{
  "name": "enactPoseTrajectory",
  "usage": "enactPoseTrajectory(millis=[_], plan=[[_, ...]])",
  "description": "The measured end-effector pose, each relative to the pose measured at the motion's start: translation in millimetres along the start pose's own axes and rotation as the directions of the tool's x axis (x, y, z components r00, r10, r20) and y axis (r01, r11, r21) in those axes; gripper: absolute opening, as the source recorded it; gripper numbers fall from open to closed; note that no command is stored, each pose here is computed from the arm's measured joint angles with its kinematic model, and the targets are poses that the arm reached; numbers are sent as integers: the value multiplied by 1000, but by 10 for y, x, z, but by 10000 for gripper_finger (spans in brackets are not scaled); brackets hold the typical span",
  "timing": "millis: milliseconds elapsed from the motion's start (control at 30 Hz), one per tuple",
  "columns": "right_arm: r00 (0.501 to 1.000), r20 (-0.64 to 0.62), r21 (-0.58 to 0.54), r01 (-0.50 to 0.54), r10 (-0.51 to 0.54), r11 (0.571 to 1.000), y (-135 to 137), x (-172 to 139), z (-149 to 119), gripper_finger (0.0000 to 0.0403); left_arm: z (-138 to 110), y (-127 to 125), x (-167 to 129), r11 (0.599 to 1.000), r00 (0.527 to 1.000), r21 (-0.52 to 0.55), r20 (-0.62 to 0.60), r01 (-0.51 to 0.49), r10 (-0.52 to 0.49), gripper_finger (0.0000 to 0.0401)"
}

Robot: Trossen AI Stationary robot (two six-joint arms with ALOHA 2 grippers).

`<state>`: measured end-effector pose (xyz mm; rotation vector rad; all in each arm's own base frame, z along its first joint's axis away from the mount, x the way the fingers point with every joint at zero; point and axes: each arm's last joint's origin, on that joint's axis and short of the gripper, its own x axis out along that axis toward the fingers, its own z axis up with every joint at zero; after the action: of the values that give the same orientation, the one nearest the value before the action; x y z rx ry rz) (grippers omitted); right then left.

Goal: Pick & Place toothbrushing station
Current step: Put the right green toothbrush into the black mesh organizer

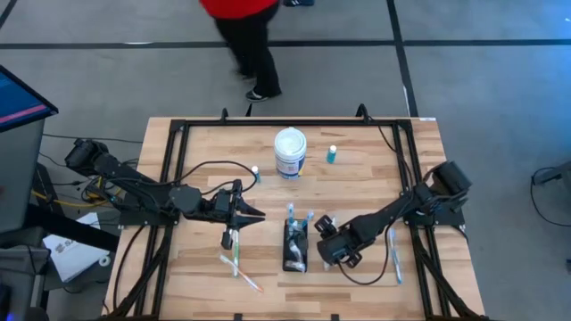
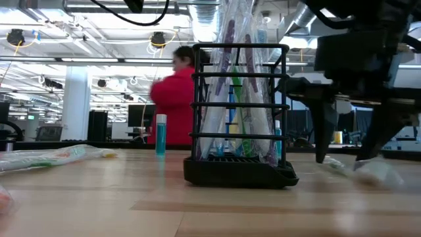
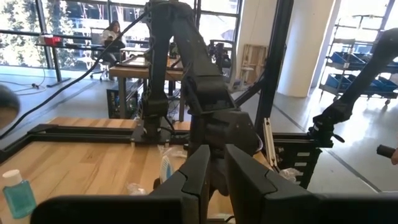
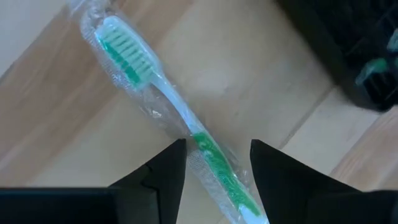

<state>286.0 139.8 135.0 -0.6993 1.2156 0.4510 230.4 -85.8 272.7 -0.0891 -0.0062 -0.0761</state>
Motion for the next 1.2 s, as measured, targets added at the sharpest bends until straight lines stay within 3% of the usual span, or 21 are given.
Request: enactPoseTrajectory(millis=[233,667,1200], plan=[[1000,-26,-4,-16,16,1000,-10,-23,20,140,-2,0,0,1000,1000,0,-2,0,0,44],[995,-34,53,-91,93,994,28,-15,-24,13,-5,0,0,1000,1000,1,-5,0,0,44],[993,8,94,-116,116,989,13,-188,-45,4,-6,0,0,1000,1000,1,-6,0,0,44]])
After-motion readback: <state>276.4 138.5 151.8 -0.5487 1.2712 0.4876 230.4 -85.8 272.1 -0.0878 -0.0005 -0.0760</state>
